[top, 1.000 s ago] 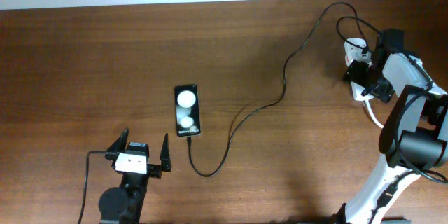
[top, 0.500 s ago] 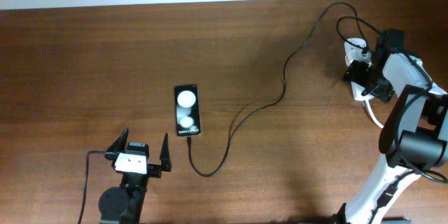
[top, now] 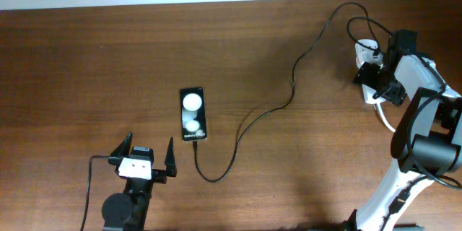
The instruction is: Plug charger to phone and switch on socket
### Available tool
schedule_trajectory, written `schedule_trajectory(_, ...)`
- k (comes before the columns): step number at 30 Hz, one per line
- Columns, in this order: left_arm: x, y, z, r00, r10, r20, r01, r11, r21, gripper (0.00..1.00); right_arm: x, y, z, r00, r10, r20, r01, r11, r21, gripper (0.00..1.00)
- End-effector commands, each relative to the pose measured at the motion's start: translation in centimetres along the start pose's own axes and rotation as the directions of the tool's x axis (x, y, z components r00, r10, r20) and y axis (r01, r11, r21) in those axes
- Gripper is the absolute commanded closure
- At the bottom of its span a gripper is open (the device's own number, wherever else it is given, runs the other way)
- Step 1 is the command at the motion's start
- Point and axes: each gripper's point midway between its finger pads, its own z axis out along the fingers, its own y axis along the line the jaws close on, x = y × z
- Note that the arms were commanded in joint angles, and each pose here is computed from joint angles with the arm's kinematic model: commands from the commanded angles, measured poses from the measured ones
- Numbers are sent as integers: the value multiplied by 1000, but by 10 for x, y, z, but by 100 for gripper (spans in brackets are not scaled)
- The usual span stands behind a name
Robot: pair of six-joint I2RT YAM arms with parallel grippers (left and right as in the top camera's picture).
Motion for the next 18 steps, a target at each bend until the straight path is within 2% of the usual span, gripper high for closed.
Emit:
schedule_trajectory(1,1,4,0,1000,12,-2,-12,1000,-19,1,15,-3,15,999,-17,-52,18,1000,22,1)
schedule_trajectory(18,1,4,-1,1000,12,-2,-12,1000,-19,1,12,-2,9,999,-19,-37,19,1000,18,1)
